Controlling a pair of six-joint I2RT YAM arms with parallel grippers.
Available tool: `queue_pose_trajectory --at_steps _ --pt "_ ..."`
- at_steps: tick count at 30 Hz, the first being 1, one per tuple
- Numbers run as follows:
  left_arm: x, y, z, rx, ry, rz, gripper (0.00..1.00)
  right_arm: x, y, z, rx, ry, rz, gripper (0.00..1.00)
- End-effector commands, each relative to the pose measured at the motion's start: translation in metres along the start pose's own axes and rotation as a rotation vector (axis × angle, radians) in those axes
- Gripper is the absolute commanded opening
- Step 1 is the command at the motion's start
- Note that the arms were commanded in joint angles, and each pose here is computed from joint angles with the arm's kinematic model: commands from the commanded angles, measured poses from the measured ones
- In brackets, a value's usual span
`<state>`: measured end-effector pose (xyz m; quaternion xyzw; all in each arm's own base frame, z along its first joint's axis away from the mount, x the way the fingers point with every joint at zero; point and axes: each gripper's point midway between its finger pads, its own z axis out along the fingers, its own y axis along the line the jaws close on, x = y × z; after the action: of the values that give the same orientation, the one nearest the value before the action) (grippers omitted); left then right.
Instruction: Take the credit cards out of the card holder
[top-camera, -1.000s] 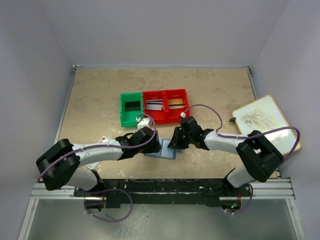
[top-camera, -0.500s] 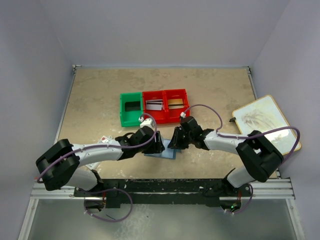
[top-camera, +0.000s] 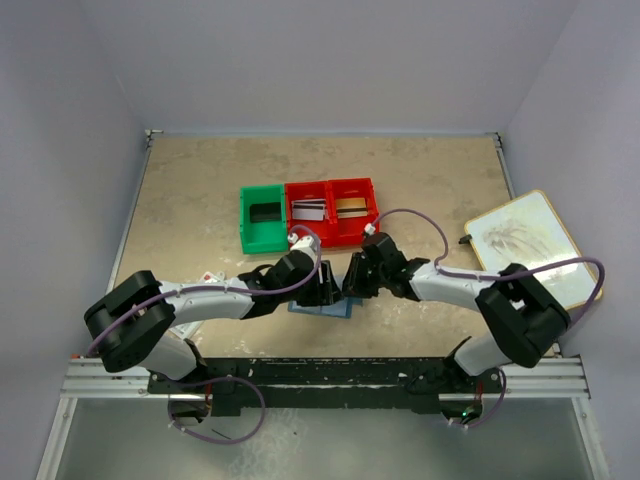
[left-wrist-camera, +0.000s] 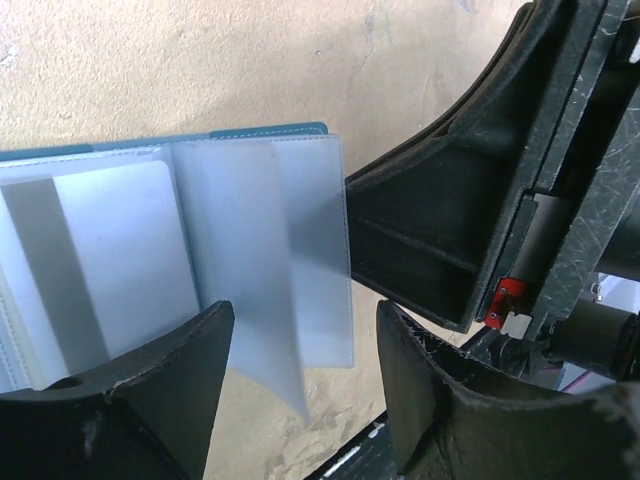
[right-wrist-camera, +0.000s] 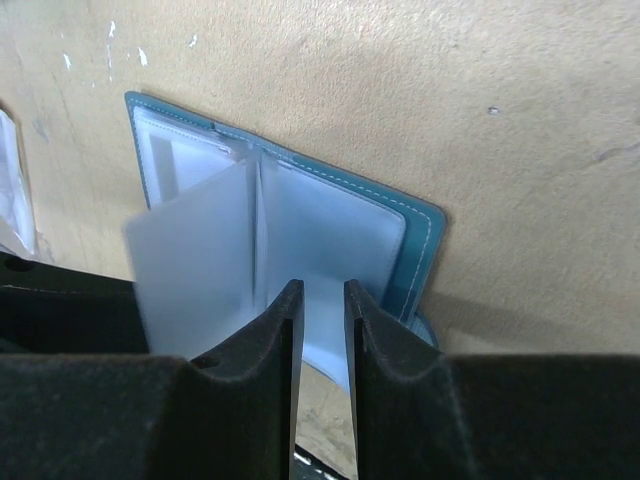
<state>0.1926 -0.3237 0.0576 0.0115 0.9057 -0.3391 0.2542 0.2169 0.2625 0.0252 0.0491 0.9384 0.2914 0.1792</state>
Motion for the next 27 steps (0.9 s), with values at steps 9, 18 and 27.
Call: queue_pose_trajectory --at_steps 9,18,27 --pt "-0.012 -0.036 0.004 0.135 -0.03 -0.016 0.53 -0.042 -0.016 -0.045 0.162 -0.251 0.114 0.26" --pt "0.001 -0.027 0.01 0.102 -0.001 -0.005 0.5 -0.049 0.045 -0.063 -0.151 -0.263 -0.015 0.24" --pt "0.001 -0.028 0.005 0.097 -0.007 0.008 0.5 -0.013 0.05 -0.022 -0.267 -0.068 -0.077 0.21"
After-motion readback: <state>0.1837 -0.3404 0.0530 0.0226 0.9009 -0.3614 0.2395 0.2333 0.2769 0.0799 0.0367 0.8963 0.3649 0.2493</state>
